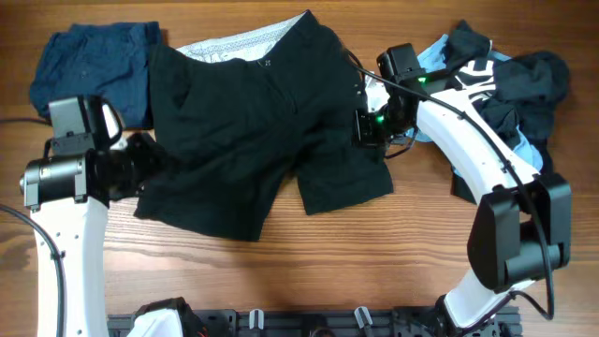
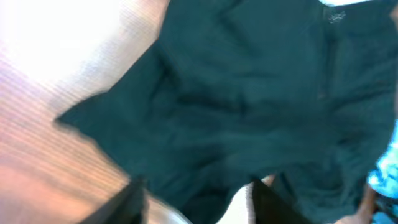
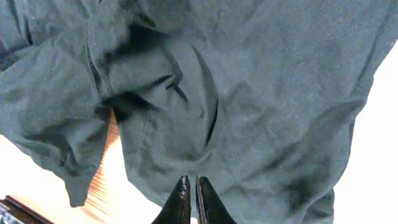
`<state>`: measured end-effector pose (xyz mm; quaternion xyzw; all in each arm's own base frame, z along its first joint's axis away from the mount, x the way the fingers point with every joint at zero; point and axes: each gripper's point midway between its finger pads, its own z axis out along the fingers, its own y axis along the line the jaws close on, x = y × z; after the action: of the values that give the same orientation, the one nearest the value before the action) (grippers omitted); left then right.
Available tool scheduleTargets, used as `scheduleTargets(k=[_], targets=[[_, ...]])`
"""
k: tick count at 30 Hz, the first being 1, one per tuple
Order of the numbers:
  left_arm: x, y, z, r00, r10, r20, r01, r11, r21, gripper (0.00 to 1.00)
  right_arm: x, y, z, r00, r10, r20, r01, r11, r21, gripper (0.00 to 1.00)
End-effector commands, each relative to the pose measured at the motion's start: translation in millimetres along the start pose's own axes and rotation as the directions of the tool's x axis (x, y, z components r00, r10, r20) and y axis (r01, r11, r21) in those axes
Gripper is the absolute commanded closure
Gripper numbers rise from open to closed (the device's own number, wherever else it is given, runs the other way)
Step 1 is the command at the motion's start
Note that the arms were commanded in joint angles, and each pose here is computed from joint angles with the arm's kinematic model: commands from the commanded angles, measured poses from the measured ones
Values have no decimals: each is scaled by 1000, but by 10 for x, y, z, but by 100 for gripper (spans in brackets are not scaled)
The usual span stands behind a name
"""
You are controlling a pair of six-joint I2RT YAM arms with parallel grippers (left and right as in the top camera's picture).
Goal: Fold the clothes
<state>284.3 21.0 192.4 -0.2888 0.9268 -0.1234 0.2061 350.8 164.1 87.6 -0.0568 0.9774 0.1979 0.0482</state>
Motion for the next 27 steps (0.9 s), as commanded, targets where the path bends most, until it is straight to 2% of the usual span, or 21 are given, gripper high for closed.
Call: scheduleTargets(k=[1,7,11,14,16,23,27], targets=[[-129,-256,-83,996,67,51,-72,991,113,92,72,-38,219,998,14,-56,-12,999,30,96],[-155,-253,-72,996,71,60,-77,991,108,96,100,-349,708,990,73,-118,-55,988,146,96],[-155,-252,-72,996,71,60,-77,991,108,96,-16,-526,936,991,107,-78,-89,975,205,96],[-155,-252,-72,996,71,60,-77,991,108,91,-227,-766,1010,993,119,27,-121,942,313,96],[-148,-248,-71,996,70,57,-76,991,106,87,-464,-1028,1000,978,134,160,-190,889,416,96],[-120,-233,-67,997,68,45,-72,992,102,87,-901,-1592,1300,931,155,330,-289,867,407,96],[-124,-221,-66,997,67,47,-71,993,95,87,-1373,-1950,1161,877,155,455,-340,869,360,96]])
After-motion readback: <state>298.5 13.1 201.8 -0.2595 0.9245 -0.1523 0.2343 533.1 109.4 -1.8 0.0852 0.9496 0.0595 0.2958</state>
